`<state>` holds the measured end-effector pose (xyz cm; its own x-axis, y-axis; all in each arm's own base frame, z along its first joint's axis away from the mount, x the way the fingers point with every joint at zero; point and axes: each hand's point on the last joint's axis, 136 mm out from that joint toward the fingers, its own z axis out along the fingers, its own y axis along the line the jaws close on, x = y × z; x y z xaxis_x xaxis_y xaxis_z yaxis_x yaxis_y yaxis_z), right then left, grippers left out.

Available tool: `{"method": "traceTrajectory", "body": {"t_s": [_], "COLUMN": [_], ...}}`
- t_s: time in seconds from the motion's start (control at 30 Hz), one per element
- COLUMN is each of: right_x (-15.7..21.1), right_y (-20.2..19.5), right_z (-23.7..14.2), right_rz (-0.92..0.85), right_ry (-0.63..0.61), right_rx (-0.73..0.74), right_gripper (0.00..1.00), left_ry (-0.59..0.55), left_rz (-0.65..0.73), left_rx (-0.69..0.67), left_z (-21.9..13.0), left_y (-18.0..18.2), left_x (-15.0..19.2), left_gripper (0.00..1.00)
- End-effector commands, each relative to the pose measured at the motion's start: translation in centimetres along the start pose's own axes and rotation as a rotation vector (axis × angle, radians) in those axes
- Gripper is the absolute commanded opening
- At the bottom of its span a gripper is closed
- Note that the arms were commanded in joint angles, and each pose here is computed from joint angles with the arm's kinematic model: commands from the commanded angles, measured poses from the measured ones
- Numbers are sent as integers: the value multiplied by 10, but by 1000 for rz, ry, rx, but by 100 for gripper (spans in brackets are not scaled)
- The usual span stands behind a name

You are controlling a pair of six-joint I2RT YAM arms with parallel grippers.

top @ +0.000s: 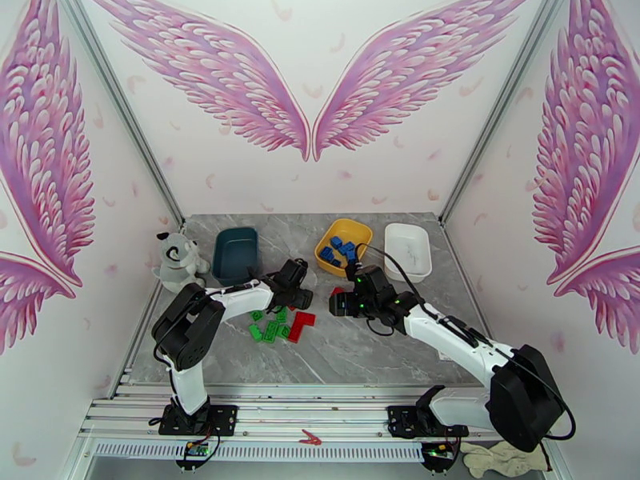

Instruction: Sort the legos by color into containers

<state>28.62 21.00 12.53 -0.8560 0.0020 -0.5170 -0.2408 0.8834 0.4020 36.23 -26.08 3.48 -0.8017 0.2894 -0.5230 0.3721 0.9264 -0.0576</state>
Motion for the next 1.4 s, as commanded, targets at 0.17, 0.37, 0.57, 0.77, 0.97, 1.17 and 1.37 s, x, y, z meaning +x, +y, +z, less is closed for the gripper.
{"method": "traceTrajectory", "body": {"t_s": [0.17,0.37,0.57,0.77,0.97,1.17,1.37], "right_x": [0,1,1,1,2,1,-1], "right_y": [-4,-4,-4,-4,-3,-1,14], "right_z": [-2,0,1,0,1,1,6], "right_rz": [-2,0,3,4,5,10,33], "right_ry": [-15,-10,-6,-10,-7,-9,-6], "right_rx": [25,25,25,23,19,7,-73], "right_gripper": [75,75,77,77,77,76,75], "left_ry": [13,24,47,71,78,43,-37], "left_rz": [17,45,64,71,73,61,3], "left_rx": [14,-3,-38,-58,-70,-81,-52], "left_z": [-4,-3,2,9,11,4,-21], "left_y": [-6,-10,-8,-5,-3,-1,5], "left_x": [-5,-3,0,3,4,-4,-25], "left_gripper": [59,63,62,57,51,41,36]}}
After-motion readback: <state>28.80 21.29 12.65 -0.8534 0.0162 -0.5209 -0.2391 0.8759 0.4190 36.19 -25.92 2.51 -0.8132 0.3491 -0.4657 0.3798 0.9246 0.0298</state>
